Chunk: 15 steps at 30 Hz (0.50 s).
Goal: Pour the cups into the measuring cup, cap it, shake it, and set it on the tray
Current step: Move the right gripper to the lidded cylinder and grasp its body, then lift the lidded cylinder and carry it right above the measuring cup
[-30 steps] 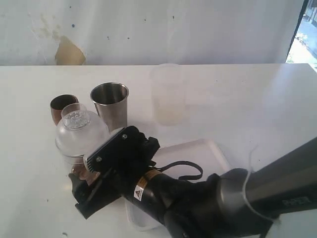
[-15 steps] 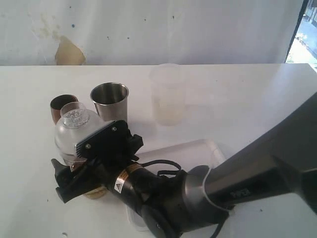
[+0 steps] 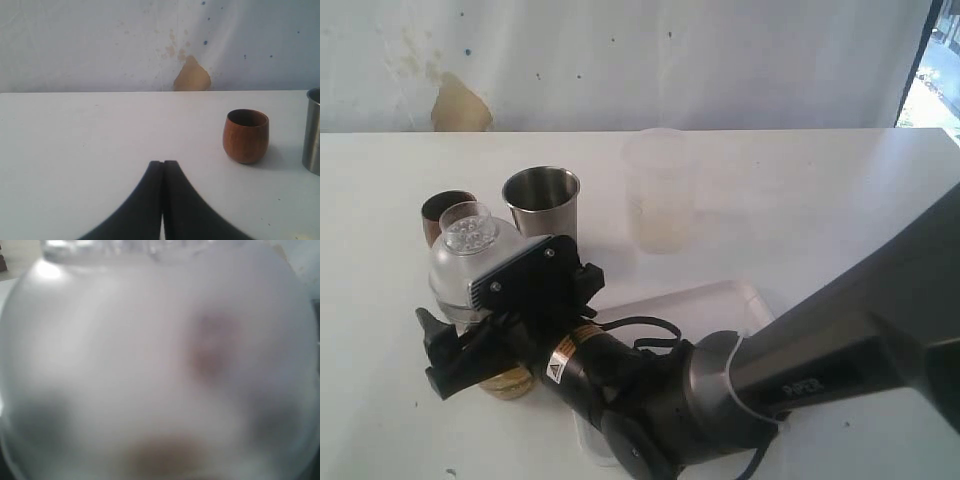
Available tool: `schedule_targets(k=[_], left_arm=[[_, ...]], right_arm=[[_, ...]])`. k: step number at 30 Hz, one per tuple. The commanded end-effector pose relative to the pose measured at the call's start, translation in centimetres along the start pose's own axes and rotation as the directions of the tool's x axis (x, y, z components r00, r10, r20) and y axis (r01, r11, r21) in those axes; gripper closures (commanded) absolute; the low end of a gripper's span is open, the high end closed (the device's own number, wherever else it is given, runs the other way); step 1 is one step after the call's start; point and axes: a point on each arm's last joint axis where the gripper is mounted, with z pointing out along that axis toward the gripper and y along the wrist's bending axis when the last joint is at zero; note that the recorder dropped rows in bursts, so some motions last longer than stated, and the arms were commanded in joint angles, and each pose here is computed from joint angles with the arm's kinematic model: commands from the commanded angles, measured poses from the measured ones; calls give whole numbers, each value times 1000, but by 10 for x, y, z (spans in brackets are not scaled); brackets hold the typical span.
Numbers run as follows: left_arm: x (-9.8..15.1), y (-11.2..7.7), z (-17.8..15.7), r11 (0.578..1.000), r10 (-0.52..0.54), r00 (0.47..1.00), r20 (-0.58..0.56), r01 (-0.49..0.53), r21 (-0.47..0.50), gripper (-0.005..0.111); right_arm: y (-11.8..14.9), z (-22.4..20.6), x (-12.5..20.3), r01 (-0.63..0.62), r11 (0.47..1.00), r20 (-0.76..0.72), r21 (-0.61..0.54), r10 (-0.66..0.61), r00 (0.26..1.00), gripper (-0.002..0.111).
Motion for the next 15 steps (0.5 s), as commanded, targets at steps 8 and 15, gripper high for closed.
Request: schedule_targets(k=[8, 15], left_arm=[[0, 0, 0, 1000, 5, 1000, 12, -5, 5, 107], [0, 0, 0, 1000, 5, 1000, 12, -5, 5, 107]], right_arm=[[2, 1, -1, 103, 995, 8, -13, -103, 995, 31], [2, 1, 2, 57, 998, -25, -16, -57, 998, 79]])
